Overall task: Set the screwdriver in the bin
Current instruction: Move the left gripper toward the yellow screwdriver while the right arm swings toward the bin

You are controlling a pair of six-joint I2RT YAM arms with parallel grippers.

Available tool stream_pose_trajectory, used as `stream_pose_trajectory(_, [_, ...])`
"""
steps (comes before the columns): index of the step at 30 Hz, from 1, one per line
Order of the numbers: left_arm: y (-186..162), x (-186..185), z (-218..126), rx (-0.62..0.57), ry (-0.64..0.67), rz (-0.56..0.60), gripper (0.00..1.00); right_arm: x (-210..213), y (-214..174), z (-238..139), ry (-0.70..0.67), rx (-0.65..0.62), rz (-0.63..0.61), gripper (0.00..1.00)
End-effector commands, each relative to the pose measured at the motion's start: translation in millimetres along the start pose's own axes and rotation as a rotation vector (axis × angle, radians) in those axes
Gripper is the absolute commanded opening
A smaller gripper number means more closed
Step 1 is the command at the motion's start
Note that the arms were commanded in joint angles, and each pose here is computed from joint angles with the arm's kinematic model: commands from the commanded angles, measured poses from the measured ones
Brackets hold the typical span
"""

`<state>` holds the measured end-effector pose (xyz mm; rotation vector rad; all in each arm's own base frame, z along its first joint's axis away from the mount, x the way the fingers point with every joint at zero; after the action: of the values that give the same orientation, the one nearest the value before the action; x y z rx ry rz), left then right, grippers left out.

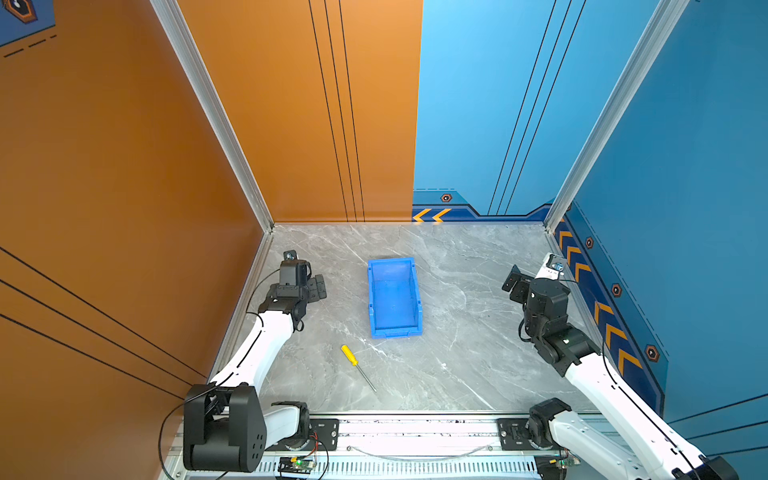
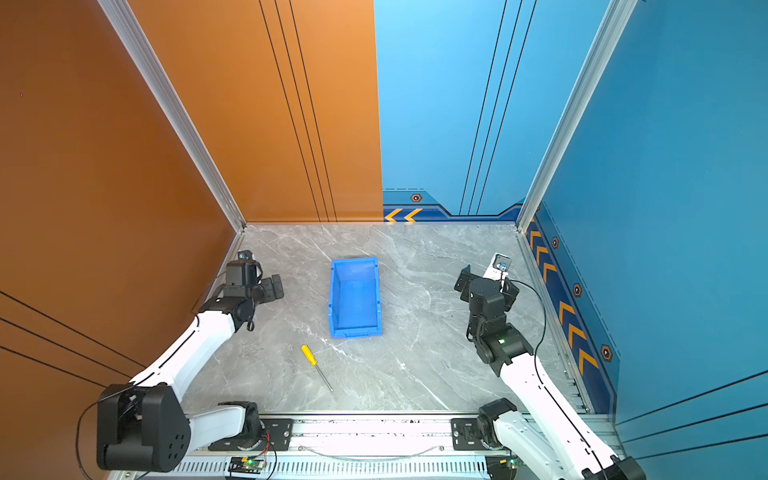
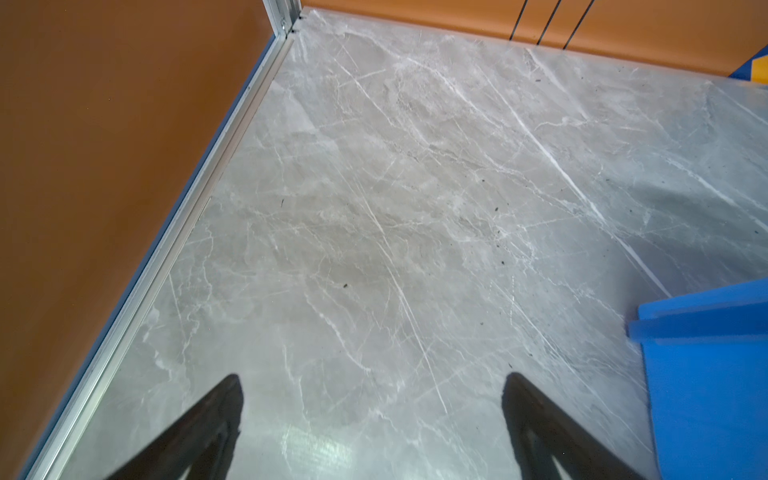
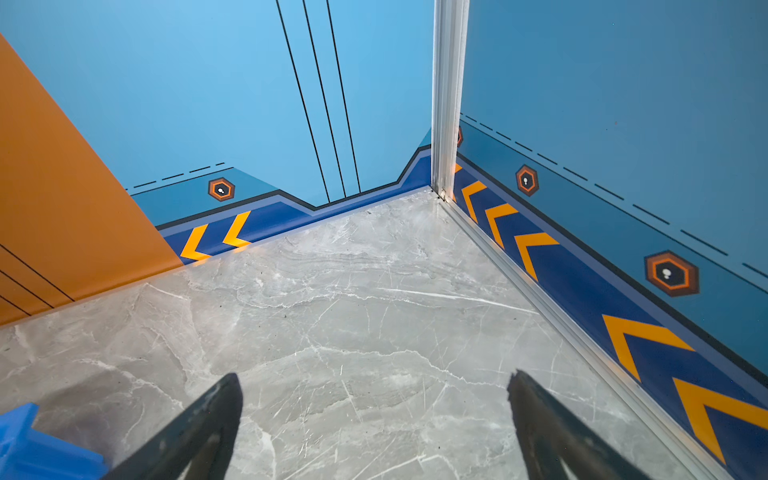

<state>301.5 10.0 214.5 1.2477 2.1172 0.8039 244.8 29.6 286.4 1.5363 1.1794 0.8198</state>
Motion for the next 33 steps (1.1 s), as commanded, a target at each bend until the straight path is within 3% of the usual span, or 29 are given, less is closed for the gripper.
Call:
stream_pose_trajectory(1, [-19,-14,-13,0.167,-0.002,0.028,0.98,1,-11,-4,-0.029,0.154,-0.027,1.00])
stream_pose_trajectory(6, [-32,-39,-36,0.244,-0.010,0.073,0.98,33,-4,-4,0.099,0.195,-0.145,1.00])
stream_pose_trajectory(11, [-62,-60,-42,0.385,-0.026,0.046,0.98,78,-5,-12,0.317,0.150,-0.315,1.00])
stream_pose_trajectory(23, [-102,-58,-65,0.481,-0.019,-0.173,0.99,163,-19,-78,0.973,-0.041,-0.512,1.00])
stream_pose_trajectory(29, [-122,-50,-59,0.538,0.025,-0.175,0.96,175,-25,-90,1.118,-0.083,-0.496,1.00])
stream_pose_trajectory(33, [-134,-47,-56,0.570,0.044,-0.168,0.93,183,-27,-90,1.143,-0.071,-0.501,1.00])
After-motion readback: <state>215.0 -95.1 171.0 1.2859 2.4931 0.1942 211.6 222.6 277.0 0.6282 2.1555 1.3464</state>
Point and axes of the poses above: each gripper's point midway between its finger pads, its own z axis out along the fingers, its own x axis along the line the jaws close on, y = z × x, the point moved 8 cm from there along -z, back along the fingers, and after that the axes turned 12 degrees about -z, right-handed, at the moved point
